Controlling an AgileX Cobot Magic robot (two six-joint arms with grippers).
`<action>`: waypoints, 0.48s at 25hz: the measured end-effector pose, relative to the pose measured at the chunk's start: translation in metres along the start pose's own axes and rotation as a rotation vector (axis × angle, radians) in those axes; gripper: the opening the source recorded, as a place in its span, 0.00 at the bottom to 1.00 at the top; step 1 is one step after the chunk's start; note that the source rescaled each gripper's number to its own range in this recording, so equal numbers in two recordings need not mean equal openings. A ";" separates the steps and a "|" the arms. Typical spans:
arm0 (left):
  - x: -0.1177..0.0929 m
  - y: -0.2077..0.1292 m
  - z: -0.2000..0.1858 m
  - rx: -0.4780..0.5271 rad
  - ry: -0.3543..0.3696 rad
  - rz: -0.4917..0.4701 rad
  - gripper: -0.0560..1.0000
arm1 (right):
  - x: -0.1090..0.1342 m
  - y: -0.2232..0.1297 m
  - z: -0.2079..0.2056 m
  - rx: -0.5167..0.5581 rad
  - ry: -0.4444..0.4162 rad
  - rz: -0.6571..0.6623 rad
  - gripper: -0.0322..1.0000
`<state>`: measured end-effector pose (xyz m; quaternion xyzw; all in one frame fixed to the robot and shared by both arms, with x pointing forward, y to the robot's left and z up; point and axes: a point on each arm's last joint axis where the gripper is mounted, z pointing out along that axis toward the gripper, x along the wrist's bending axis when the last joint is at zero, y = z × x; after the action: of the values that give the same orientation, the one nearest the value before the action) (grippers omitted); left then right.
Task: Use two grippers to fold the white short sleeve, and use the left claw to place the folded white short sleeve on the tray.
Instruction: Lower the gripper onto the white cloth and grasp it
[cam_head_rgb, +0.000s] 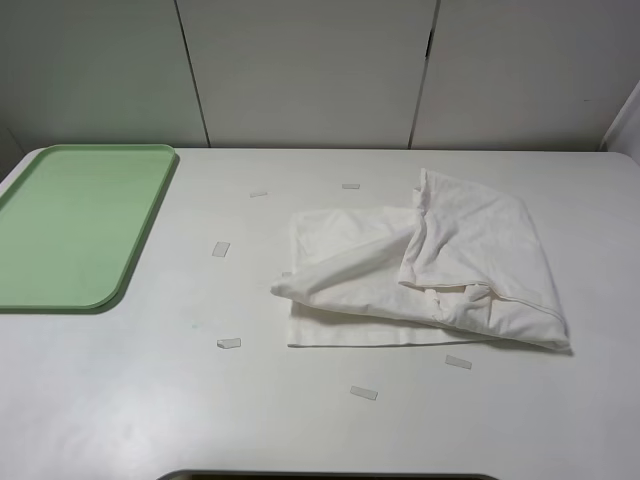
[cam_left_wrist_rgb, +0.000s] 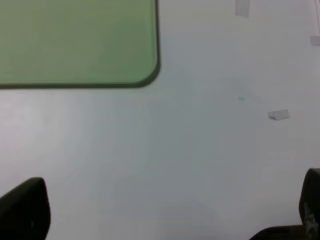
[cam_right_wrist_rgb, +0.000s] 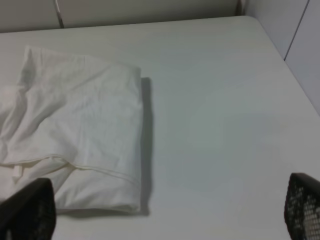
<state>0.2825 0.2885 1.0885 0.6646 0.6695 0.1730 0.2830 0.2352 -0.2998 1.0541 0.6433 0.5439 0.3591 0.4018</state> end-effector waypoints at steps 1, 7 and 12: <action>0.000 0.005 0.002 0.015 -0.001 0.000 1.00 | 0.000 0.000 0.000 0.000 0.000 0.000 1.00; -0.004 0.068 0.053 0.183 -0.052 0.011 1.00 | 0.000 0.000 0.000 -0.001 0.000 0.000 1.00; -0.024 0.098 0.118 0.209 -0.169 0.027 1.00 | 0.000 0.000 0.000 -0.001 0.000 0.000 1.00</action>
<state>0.4313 0.2534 1.0593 0.7115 0.6489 0.0494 0.2651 0.2353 -0.2998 1.0541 0.6432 0.5437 0.3593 0.4020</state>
